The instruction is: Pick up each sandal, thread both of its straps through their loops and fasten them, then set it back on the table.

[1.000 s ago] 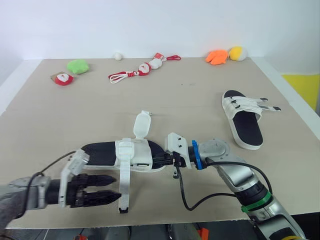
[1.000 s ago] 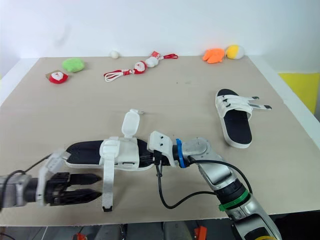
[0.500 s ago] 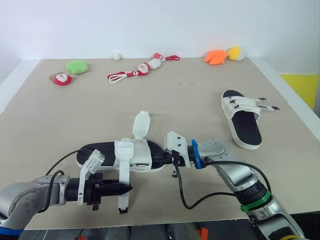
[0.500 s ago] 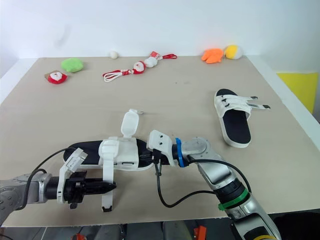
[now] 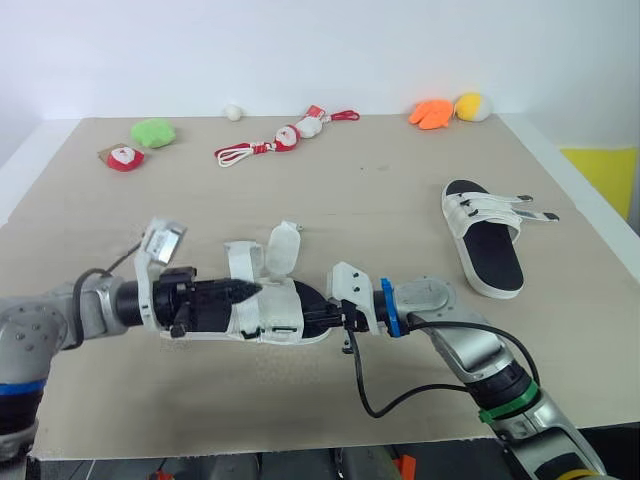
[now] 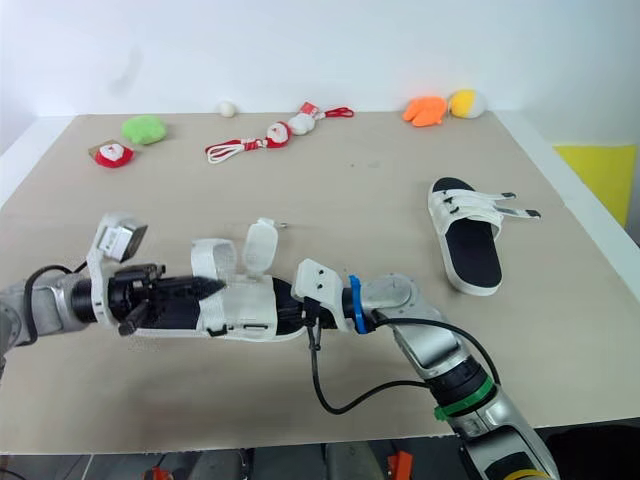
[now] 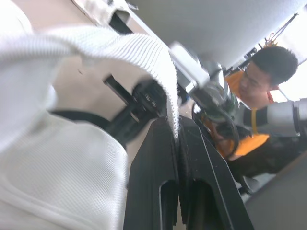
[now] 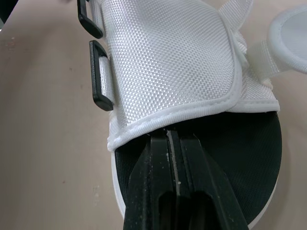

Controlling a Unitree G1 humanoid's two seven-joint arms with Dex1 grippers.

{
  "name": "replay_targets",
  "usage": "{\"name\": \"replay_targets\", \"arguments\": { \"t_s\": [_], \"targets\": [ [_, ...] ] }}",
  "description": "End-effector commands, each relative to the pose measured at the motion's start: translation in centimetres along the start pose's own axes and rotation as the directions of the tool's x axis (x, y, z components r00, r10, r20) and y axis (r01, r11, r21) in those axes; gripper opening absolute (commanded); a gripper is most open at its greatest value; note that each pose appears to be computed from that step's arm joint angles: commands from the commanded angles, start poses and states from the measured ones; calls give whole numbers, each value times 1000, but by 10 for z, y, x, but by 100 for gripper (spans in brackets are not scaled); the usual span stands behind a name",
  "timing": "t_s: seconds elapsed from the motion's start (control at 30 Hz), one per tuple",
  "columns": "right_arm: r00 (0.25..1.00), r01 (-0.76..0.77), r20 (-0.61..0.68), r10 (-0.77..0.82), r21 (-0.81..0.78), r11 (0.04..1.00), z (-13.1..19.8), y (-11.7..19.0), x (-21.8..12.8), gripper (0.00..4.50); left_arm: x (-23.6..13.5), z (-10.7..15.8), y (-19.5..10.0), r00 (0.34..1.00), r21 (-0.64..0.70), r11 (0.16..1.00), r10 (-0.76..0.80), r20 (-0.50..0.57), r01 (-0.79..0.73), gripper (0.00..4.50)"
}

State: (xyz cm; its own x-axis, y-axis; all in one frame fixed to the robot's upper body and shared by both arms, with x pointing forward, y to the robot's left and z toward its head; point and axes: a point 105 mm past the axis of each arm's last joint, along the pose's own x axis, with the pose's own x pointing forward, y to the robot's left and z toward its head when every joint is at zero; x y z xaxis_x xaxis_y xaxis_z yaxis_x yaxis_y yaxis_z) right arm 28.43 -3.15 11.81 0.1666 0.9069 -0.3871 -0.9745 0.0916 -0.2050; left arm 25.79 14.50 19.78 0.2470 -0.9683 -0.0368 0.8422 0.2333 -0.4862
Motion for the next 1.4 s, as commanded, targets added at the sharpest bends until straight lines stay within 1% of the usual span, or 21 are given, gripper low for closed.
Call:
{"name": "replay_targets", "arguments": {
  "t_s": [0.03,0.13,0.23,0.4,0.5,0.7,0.8,0.9,1.03,1.4],
  "targets": [
    [1000,-5,10,6,-30,1000,6,3,2,0,1,-2,14,995,57,997,58,-76,-53,6],
    [1000,-5,11,5,-31,1000,7,3,2,0,2,1,19,996,57,997,54,-76,-50,6],
    [1000,0,11,0,-30,1000,7,3,2,0,7,-2,18,995,53,998,31,-91,-26,6],
    [1000,4,13,-3,-26,1000,7,3,2,0,9,-3,15,997,35,999,7,-79,-5,6],
    [1000,2,15,-1,-24,1000,7,4,3,0,9,3,9,998,23,999,-23,-52,24,6],
    [1000,-3,17,3,-26,1000,9,4,4,0,11,7,2,999,29,999,-30,-44,32,6],
    [1000,-4,19,5,-25,1000,9,5,4,0,11,2,1,998,31,999,-17,-60,19,6],
    [1000,-5,21,6,-24,1000,9,5,5,0,10,2,-2,999,10,1000,-29,-41,30,6],
    [1000,-6,23,7,-24,1000,10,5,6,0,8,-5,0,997,24,1000,-6,-77,8,6],
    [1000,-6,26,6,-20,1000,10,6,6,0,4,-9,1,997,11,1000,9,-81,-8,6]
  ]
}}
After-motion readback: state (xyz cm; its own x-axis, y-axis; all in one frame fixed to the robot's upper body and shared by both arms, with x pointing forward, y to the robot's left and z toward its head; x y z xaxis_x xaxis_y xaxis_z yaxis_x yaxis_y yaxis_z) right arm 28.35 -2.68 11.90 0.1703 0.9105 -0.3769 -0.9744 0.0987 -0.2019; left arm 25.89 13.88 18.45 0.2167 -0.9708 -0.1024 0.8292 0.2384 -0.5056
